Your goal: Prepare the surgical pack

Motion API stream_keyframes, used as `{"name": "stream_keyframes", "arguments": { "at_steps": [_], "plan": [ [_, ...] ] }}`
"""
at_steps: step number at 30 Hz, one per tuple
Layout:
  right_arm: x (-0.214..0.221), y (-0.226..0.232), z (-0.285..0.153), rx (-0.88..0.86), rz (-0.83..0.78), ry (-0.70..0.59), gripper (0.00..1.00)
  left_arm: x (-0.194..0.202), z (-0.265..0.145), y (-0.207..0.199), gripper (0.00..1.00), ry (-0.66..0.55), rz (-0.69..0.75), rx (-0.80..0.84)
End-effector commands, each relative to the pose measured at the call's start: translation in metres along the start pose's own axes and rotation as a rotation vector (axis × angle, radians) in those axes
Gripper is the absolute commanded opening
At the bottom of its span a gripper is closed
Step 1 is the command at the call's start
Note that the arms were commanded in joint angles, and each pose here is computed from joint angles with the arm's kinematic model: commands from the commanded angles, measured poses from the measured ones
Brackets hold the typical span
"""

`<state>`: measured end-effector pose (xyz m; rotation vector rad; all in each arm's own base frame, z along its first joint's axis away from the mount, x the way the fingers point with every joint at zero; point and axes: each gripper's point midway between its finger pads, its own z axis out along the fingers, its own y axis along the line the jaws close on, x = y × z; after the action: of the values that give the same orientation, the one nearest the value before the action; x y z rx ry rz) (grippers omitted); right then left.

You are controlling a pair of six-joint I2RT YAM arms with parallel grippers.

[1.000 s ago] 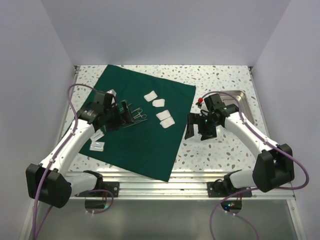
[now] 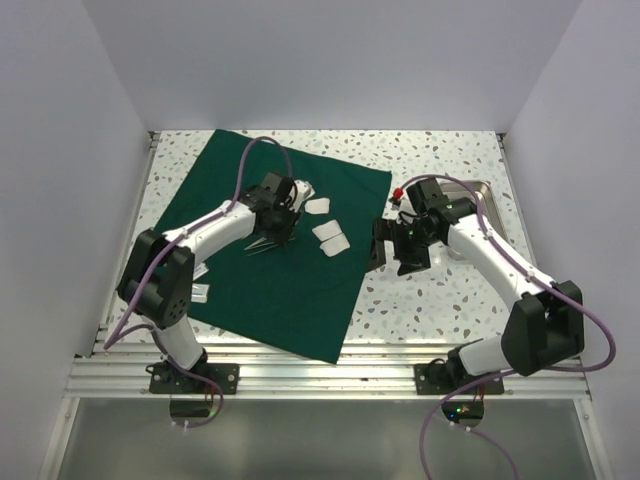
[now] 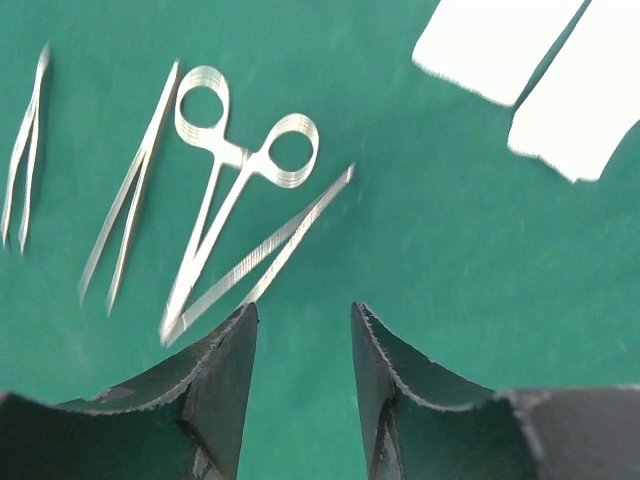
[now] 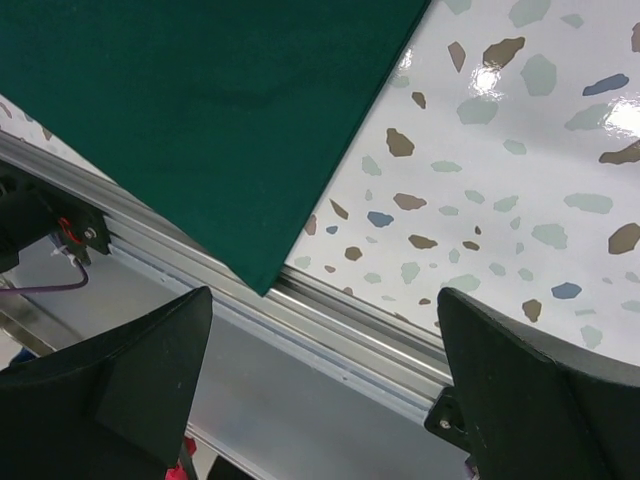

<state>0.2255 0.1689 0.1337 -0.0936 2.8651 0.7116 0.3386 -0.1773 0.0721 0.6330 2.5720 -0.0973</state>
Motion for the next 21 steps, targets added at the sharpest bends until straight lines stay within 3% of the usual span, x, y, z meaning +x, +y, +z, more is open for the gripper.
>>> {"name": "stream_keyframes", "arguments": {
  "at_steps": [1, 9, 21],
  "plan": [
    [0.002, 0.004, 0.003, -0.029, 0.003, 0.039, 0.99, -0.042, 0.011, -0.006, 0.46, -0.118, 0.145, 0.048],
    [-0.004, 0.005, 0.006, -0.024, 0.0, 0.058, 0.99, -0.041, 0.044, -0.012, 0.4, -0.106, 0.169, 0.072],
    [-0.006, 0.003, 0.012, -0.021, -0.004, 0.081, 0.99, -0.033, 0.058, -0.011, 0.31, -0.079, 0.157, 0.059]
  ]
}}
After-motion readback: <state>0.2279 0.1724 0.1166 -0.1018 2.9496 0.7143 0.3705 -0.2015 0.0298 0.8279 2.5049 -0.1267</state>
